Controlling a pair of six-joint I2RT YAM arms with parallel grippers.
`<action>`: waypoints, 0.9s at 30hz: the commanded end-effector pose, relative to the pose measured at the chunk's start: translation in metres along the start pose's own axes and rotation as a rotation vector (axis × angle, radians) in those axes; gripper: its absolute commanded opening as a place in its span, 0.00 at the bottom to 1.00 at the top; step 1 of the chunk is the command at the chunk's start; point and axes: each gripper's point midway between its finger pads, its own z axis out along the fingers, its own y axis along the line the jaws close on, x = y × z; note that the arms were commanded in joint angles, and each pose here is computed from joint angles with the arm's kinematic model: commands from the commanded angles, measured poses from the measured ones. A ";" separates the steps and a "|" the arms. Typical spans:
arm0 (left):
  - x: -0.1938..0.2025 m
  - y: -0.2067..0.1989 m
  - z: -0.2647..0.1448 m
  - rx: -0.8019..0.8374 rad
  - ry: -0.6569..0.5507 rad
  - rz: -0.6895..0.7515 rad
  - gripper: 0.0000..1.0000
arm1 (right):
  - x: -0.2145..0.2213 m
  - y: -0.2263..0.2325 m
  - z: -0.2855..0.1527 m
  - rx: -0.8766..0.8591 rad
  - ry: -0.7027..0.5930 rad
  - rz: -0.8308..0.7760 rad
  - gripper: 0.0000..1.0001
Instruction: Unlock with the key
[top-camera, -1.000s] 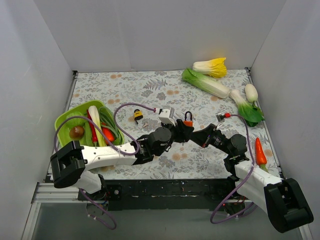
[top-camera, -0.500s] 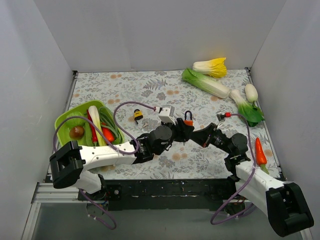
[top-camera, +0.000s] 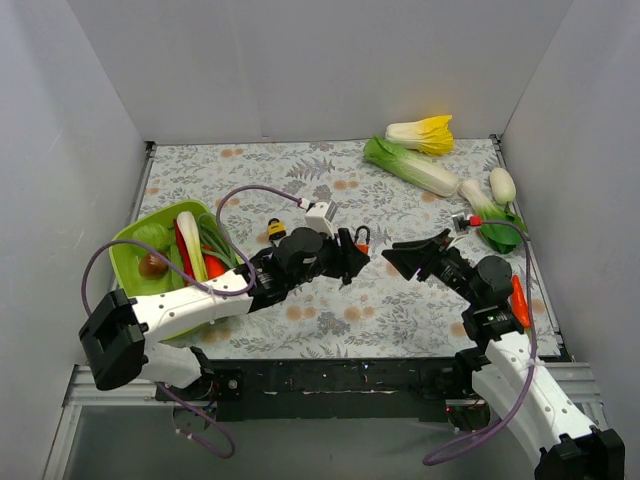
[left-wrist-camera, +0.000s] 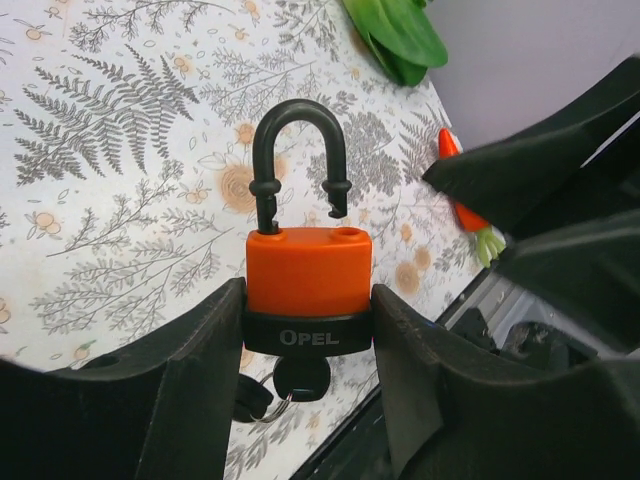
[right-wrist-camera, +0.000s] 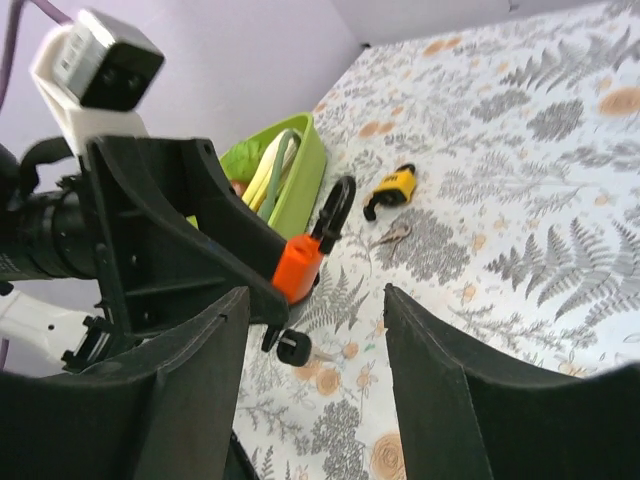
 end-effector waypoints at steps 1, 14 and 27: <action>-0.017 -0.009 -0.035 0.124 0.027 0.114 0.00 | -0.037 0.014 0.000 0.025 -0.064 -0.095 0.63; -0.016 -0.022 -0.082 0.396 0.037 0.482 0.00 | -0.054 0.058 0.020 -0.185 0.064 -0.164 0.67; -0.009 0.010 -0.074 0.343 0.028 0.467 0.00 | -0.018 0.079 0.032 -0.285 0.172 -0.155 0.22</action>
